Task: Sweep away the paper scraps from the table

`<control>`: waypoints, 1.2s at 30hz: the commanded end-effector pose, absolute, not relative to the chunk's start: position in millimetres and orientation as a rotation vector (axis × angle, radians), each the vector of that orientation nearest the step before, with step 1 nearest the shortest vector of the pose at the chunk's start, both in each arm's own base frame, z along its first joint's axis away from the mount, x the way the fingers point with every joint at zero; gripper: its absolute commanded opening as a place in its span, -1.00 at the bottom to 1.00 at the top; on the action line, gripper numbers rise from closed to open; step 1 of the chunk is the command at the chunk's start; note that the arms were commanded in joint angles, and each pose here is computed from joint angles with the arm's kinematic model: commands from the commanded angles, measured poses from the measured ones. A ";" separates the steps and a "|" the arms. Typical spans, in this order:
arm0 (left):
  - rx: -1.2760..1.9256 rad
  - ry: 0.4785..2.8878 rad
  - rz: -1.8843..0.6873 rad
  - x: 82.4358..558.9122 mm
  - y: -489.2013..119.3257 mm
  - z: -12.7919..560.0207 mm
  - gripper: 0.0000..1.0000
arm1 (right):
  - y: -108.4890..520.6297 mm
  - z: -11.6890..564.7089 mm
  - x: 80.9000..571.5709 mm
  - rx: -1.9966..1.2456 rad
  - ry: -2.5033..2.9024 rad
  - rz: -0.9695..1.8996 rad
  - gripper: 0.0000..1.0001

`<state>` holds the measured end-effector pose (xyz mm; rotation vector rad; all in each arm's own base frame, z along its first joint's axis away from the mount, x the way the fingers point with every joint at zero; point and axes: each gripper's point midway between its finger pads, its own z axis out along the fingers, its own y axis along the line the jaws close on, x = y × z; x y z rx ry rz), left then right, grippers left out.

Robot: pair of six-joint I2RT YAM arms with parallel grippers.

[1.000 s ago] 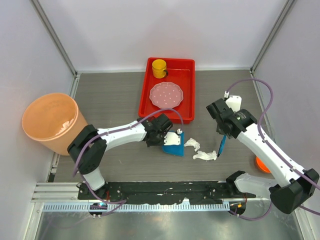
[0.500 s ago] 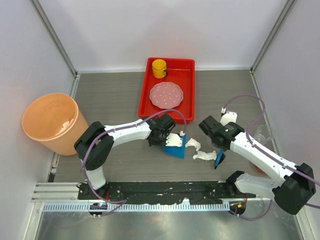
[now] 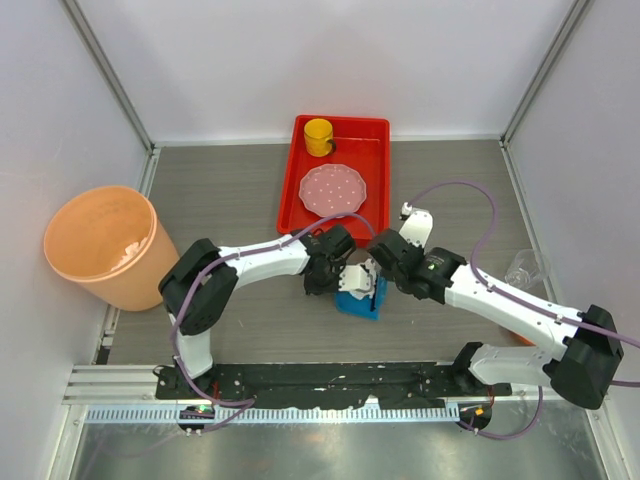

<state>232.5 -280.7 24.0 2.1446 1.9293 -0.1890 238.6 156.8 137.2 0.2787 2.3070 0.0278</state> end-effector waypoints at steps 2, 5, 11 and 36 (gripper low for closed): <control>2.089 1.965 -0.280 225.6 -291.6 26.1 -1.00 | 190.3 168.2 250.4 0.341 2.212 0.260 -0.98; 2.028 1.971 -0.228 237.3 -293.1 25.8 -1.00 | 175.9 167.1 246.7 0.329 2.224 0.175 -0.99; 1.950 2.024 -0.216 243.4 -290.6 22.3 -1.00 | 146.3 187.2 236.3 0.345 2.171 0.121 -0.99; 1.840 2.005 -0.288 183.2 -227.9 108.3 -1.00 | 92.7 251.6 226.6 0.380 1.976 0.064 -0.98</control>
